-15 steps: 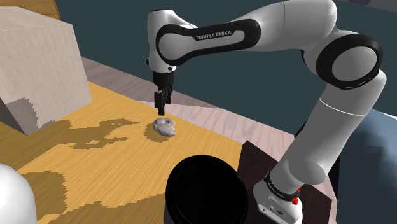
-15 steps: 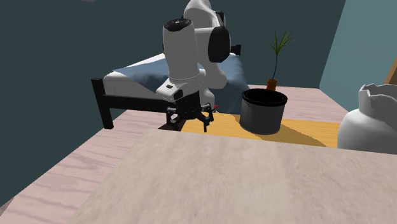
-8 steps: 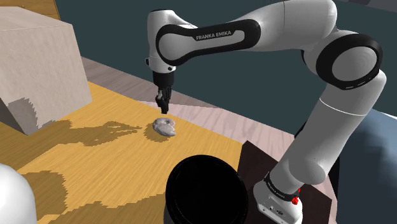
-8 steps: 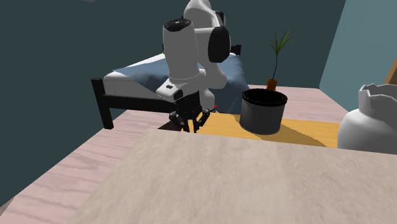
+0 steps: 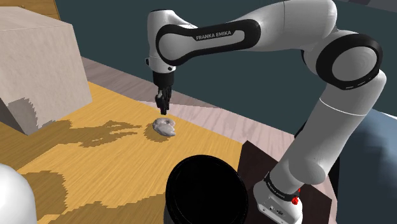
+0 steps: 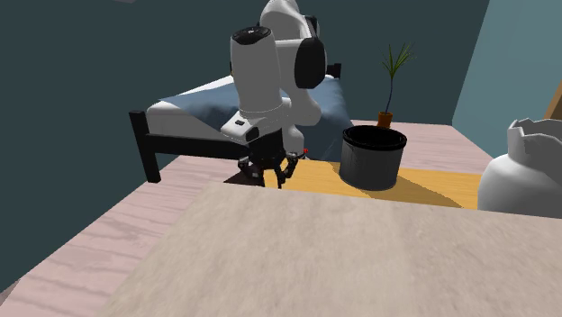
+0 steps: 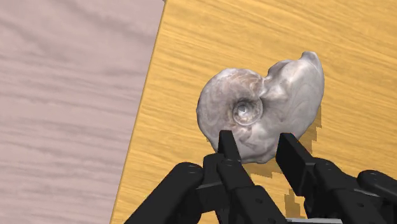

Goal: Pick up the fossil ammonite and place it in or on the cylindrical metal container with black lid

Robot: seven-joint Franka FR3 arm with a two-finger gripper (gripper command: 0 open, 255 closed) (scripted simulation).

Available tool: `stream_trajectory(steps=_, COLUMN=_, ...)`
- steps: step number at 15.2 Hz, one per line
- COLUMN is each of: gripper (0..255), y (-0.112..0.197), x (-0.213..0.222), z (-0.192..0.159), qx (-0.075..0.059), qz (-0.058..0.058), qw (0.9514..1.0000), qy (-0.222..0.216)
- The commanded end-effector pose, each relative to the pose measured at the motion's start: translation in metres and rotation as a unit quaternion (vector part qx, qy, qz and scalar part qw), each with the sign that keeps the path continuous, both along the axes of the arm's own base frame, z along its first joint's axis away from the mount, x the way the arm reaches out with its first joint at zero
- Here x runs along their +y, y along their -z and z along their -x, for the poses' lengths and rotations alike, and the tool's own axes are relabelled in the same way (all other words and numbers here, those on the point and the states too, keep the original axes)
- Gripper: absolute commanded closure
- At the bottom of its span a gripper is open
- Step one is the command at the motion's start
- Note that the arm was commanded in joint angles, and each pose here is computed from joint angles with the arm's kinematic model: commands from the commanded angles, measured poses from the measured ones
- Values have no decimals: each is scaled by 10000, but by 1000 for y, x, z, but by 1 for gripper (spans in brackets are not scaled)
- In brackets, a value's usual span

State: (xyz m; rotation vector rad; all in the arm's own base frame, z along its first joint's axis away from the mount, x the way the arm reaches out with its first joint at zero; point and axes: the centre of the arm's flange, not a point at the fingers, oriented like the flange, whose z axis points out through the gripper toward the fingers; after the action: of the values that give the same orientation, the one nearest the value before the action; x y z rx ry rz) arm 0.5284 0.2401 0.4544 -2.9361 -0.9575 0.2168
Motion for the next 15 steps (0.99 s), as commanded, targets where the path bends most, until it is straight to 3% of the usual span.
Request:
stream_trajectory(steps=1, gripper=0, y=4, x=-8, z=14, qx=-42, qz=-163, qw=9992, qy=361)
stream_trajectory(steps=3, gripper=0, y=13, x=-19, z=43, qx=-125, qz=-489, qw=9929, qy=1080)
stream_trajectory(steps=5, gripper=0, y=24, x=-26, z=74, qx=-207, qz=-812, qw=9802, qy=1793)
stream_trajectory(steps=6, gripper=0, y=27, x=-27, z=84, qx=-233, qz=-917, qw=9747, qy=2026)
stream_trajectory(steps=15, gripper=0, y=66, x=-18, z=86, qx=-234, qz=-917, qw=9747, qy=2026)
